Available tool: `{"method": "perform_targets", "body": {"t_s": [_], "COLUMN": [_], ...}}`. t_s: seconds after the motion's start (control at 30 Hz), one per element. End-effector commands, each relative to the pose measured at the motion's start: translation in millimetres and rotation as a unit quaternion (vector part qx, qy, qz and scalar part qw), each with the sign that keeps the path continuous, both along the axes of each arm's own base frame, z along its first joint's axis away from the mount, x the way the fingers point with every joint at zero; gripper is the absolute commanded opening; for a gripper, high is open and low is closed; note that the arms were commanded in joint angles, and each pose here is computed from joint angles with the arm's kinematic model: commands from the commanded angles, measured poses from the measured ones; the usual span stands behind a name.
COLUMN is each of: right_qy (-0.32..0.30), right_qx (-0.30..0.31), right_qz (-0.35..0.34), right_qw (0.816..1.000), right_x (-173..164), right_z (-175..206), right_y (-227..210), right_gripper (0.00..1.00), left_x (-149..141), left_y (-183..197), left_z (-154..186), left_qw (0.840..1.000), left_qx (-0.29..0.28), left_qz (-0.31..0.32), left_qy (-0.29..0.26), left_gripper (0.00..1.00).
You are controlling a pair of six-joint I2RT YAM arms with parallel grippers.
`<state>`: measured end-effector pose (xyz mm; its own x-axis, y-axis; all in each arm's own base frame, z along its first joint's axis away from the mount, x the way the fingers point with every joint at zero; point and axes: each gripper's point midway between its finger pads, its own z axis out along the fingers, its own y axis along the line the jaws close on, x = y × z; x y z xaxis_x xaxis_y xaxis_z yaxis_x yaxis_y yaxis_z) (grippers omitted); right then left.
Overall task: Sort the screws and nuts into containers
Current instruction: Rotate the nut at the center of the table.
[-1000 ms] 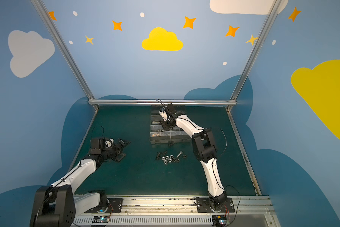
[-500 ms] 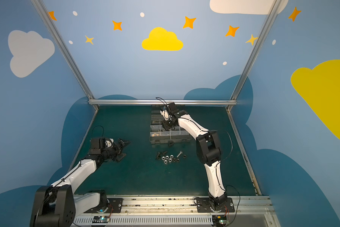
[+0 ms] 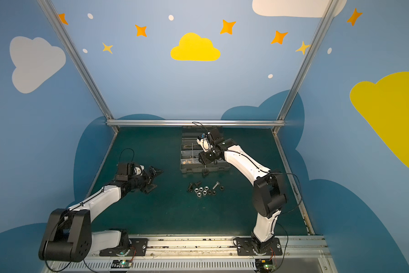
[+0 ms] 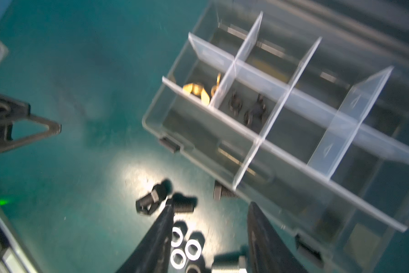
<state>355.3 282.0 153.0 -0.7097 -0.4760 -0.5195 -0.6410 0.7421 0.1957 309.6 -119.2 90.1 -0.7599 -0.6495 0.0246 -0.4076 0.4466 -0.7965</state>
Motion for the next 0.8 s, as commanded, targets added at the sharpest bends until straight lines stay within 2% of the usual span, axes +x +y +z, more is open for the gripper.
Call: {"method": "perform_targets", "body": {"t_s": [0.0, 0.2, 0.33, 0.77], "right_qy": [0.035, 0.084, 0.103, 0.127], "right_qx": [0.012, 0.035, 0.028, 0.002], "right_qz": [0.018, 0.083, 0.129, 0.174], "right_qw": [0.999, 0.992, 0.986, 0.977], "right_x": [-29, -80, -111, -131], "right_z": [-3, -34, -56, -94], "right_y": [0, 22, 41, 69], "right_gripper": [0.49, 0.50, 0.50, 0.50], "left_x": [9, 10, 8, -6], "left_y": [-7, -8, -8, 15], "left_z": [6, 4, 4, 6], "left_qw": [1.000, 1.000, 1.000, 1.000], "left_qx": [0.004, 0.001, -0.003, 0.000], "left_qz": [-0.013, -0.007, -0.009, 0.026], "left_qy": [-0.019, -0.016, -0.015, -0.014], "left_gripper": [1.00, 1.00, 1.00, 1.00]}}
